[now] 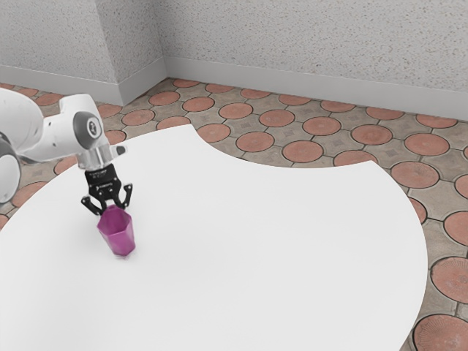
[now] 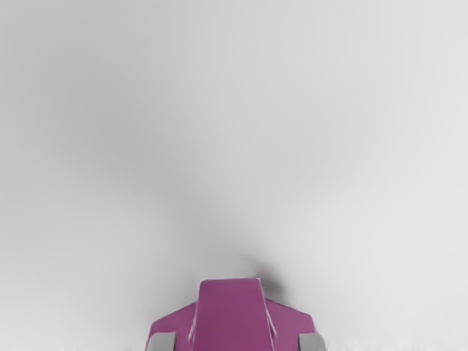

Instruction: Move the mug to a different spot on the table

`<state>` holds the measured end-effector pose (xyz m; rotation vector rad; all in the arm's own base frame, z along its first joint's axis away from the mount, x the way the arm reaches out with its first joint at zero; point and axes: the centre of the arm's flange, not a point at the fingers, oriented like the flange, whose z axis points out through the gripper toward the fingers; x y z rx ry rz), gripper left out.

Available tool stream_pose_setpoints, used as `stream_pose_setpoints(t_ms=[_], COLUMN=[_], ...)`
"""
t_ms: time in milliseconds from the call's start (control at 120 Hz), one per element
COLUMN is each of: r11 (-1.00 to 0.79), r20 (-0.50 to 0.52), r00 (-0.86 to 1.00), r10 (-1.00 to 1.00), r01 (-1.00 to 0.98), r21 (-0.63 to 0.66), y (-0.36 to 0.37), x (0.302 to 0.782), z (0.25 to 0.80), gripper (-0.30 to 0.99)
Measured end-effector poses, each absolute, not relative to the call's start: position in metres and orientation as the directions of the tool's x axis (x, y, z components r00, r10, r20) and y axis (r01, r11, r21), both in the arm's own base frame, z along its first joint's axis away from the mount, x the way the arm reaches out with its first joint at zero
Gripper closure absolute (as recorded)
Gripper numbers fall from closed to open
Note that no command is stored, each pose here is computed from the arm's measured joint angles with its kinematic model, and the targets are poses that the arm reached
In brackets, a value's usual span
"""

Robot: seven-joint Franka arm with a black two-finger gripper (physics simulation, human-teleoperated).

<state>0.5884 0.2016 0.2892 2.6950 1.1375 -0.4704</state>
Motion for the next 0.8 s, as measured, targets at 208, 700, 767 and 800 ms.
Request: stream_pose_setpoints(t_ms=[208, 700, 767, 800], r11=[-0.734, -0.830, -0.834, -0.836], r20=[-0.400, -0.394, -0.379, -0.371], r00=[0.691, 0.788, 0.798, 0.803], r10=[0.602, 0.472, 0.469, 0.466], r01=[0.676, 0.549, 0.541, 0.537], r21=[0.063, 0.104, 0.107, 0.112], y=[0.165, 0.068, 0.065, 0.062], x=[0.592, 0.641, 0.649, 0.653], z=[0.304, 0.301, 0.304, 0.307], gripper=[0.69, 0.76, 0.76, 0.76])
